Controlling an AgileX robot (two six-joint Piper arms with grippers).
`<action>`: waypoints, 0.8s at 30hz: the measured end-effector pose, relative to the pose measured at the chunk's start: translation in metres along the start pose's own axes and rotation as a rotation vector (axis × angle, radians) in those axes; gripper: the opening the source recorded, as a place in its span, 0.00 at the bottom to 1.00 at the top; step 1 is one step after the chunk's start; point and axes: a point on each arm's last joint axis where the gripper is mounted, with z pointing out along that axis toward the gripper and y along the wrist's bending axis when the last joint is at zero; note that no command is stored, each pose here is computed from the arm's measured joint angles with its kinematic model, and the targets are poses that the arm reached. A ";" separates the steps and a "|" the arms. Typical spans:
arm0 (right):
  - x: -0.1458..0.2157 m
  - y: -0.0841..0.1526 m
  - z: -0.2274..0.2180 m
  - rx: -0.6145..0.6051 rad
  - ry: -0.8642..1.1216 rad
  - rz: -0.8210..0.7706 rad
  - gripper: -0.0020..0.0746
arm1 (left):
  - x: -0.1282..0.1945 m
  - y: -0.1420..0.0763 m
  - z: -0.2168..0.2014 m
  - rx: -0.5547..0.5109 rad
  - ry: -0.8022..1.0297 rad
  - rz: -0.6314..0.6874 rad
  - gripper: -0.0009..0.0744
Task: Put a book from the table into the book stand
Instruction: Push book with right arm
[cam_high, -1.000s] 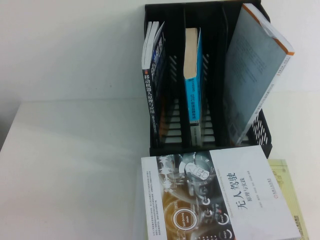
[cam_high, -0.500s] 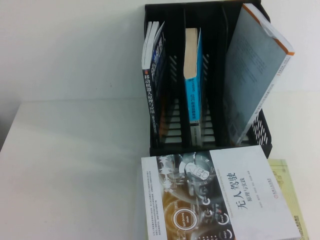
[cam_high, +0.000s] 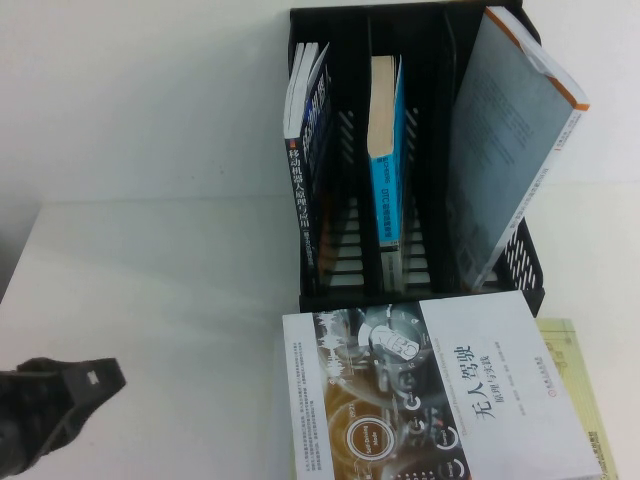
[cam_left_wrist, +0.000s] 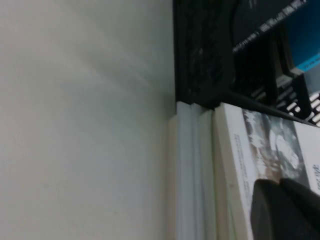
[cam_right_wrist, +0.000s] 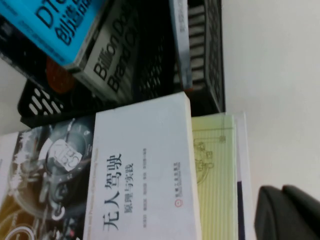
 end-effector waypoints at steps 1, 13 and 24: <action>0.000 -0.001 0.006 0.001 0.026 0.010 0.02 | 0.001 -0.001 0.003 0.023 0.023 -0.006 0.01; 0.009 -0.008 0.092 -0.159 0.294 0.073 0.02 | 0.000 -0.004 0.056 0.233 0.233 -0.098 0.11; 0.025 -0.017 0.121 -0.142 0.404 0.089 0.02 | 0.007 0.011 0.093 0.253 0.375 -0.171 0.57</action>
